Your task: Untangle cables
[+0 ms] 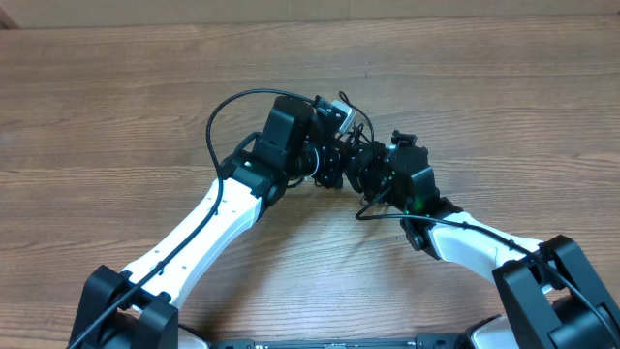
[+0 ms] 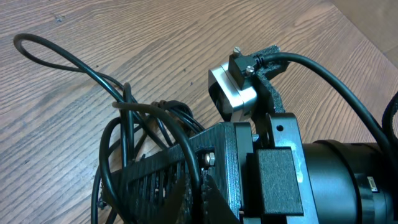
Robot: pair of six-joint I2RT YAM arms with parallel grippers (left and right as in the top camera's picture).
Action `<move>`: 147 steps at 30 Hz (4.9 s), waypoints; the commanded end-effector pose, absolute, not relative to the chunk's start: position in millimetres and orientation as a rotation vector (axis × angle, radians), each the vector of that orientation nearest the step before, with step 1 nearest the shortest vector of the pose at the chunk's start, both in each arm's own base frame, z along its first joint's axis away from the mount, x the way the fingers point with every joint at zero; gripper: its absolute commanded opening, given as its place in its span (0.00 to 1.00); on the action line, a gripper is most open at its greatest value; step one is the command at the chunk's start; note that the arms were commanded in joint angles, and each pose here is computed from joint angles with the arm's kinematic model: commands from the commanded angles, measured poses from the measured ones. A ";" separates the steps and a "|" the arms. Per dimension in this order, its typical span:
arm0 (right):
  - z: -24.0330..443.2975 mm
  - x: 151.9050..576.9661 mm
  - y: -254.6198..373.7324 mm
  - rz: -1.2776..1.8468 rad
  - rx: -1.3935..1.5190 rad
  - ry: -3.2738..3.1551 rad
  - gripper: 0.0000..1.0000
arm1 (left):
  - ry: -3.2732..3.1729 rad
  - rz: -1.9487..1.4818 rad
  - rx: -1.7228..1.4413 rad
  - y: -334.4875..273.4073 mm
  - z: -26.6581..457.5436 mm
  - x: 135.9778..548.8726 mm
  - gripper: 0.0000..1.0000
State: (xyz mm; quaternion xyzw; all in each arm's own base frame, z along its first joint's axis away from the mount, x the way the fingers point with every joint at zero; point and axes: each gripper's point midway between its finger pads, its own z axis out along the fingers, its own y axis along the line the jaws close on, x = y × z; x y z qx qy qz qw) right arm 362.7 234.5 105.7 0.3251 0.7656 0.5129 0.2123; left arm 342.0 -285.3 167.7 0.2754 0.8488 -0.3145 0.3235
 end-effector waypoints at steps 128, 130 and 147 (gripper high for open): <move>57.4 359.9 117.2 1.317 1.152 2.297 0.81 | 2.408 -0.468 0.636 -244.2 128.4 347.2 0.04; 58.4 362.9 115.3 1.305 1.148 2.282 0.81 | 2.408 -0.471 0.638 -244.6 128.5 346.9 0.04; 57.6 371.5 105.6 0.996 0.476 2.328 0.90 | 2.408 -0.479 0.653 -245.6 128.1 345.1 0.04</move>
